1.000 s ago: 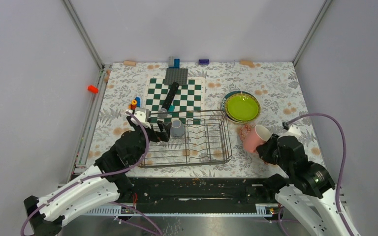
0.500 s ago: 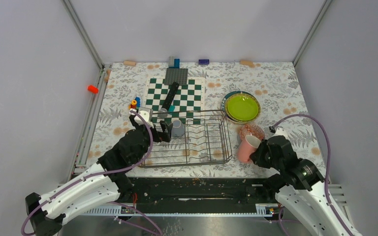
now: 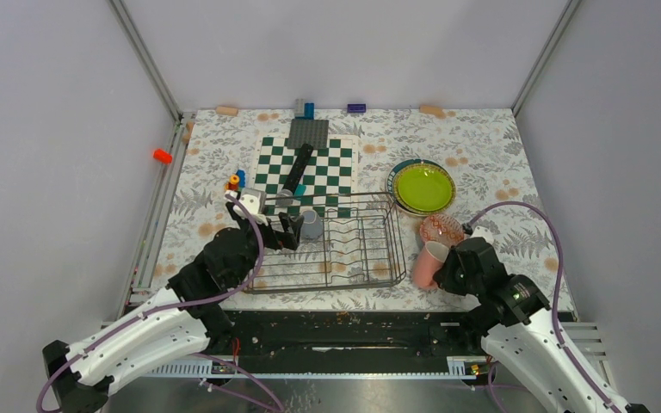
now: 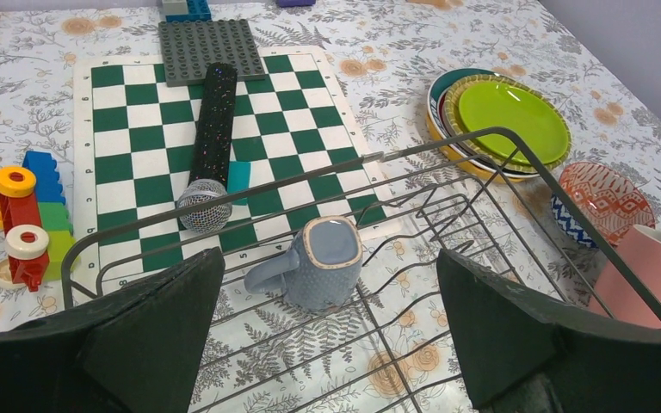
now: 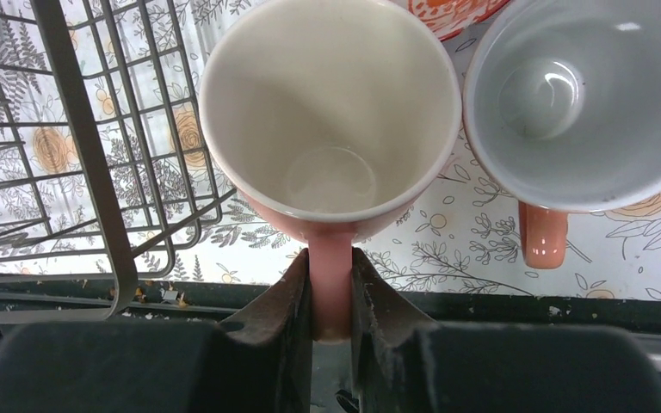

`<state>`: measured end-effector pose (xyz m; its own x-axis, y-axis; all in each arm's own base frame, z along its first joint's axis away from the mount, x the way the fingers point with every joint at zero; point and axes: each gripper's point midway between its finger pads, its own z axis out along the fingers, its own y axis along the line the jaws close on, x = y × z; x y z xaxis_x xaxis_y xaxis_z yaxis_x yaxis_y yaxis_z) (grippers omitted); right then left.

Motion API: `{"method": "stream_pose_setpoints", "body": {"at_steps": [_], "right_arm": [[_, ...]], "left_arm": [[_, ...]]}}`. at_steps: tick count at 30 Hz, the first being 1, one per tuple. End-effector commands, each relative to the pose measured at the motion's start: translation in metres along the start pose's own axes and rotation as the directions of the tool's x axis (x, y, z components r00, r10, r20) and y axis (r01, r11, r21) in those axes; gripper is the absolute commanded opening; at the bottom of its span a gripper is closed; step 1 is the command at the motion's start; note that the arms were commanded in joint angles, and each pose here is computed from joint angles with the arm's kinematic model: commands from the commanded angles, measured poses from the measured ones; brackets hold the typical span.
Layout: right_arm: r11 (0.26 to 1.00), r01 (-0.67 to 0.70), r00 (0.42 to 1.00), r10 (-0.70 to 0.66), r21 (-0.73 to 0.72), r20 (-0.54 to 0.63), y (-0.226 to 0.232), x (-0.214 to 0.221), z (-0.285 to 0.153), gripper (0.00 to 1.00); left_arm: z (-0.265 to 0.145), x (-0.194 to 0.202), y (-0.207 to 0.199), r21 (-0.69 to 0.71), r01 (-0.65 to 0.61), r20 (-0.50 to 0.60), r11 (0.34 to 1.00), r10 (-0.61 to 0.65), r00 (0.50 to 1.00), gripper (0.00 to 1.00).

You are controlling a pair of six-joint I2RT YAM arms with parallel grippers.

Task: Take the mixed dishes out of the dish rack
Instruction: Place the cup at the center of the board.

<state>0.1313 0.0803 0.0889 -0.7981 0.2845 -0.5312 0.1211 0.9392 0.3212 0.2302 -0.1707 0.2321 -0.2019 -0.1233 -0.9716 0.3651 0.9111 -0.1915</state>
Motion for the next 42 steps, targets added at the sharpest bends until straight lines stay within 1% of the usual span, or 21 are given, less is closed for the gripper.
{"method": "stream_pose_setpoints", "body": {"at_steps": [1,6,10,14,19,23,25,28,33,42], "right_arm": [[1.000,-0.012,0.991,0.015,-0.028,0.136,0.010,-0.030,0.000,0.00],[1.000,0.002,0.991,-0.002,0.001,0.133,0.004,-0.026,0.005,0.00],[1.000,0.010,0.990,-0.012,0.014,0.141,0.001,-0.025,0.006,0.06],[0.999,0.035,0.990,-0.037,0.010,0.135,0.002,-0.023,0.005,0.06],[0.999,0.040,0.992,-0.041,0.012,0.117,0.003,-0.017,0.009,0.10],[0.999,0.044,0.993,-0.047,0.027,0.105,0.001,-0.014,0.008,0.11],[0.999,0.047,0.993,-0.050,0.027,0.107,0.000,-0.013,0.007,0.14],[0.999,0.052,0.995,-0.052,0.004,0.080,0.004,-0.007,0.008,0.19],[0.997,0.068,0.996,-0.069,0.024,0.049,0.002,0.001,0.011,0.26],[0.995,0.098,0.995,-0.098,0.028,0.025,0.003,0.007,0.009,0.37]], "left_arm": [[0.000,-0.024,-0.013,0.055,0.022,0.069,0.998,-0.025,0.997,0.99],[0.001,-0.023,-0.015,0.065,0.014,0.060,0.998,-0.018,0.998,0.99],[0.003,-0.023,-0.017,0.069,0.011,0.058,0.998,-0.015,0.998,0.99],[0.003,-0.023,-0.018,0.076,0.007,0.057,0.997,-0.011,0.998,0.99],[0.005,-0.021,-0.019,0.079,0.000,0.053,0.997,-0.004,0.999,0.99],[0.006,-0.021,-0.020,0.079,-0.006,0.049,0.997,0.002,0.999,0.99],[0.007,-0.019,-0.020,0.079,-0.009,0.047,0.997,0.005,0.999,0.99],[0.008,-0.019,-0.020,0.077,-0.015,0.047,0.997,0.011,0.999,0.99],[0.009,-0.017,-0.019,0.071,-0.022,0.040,0.997,0.020,0.999,0.99],[0.010,-0.015,-0.019,0.071,-0.034,0.034,0.997,0.032,0.999,0.99]]}}
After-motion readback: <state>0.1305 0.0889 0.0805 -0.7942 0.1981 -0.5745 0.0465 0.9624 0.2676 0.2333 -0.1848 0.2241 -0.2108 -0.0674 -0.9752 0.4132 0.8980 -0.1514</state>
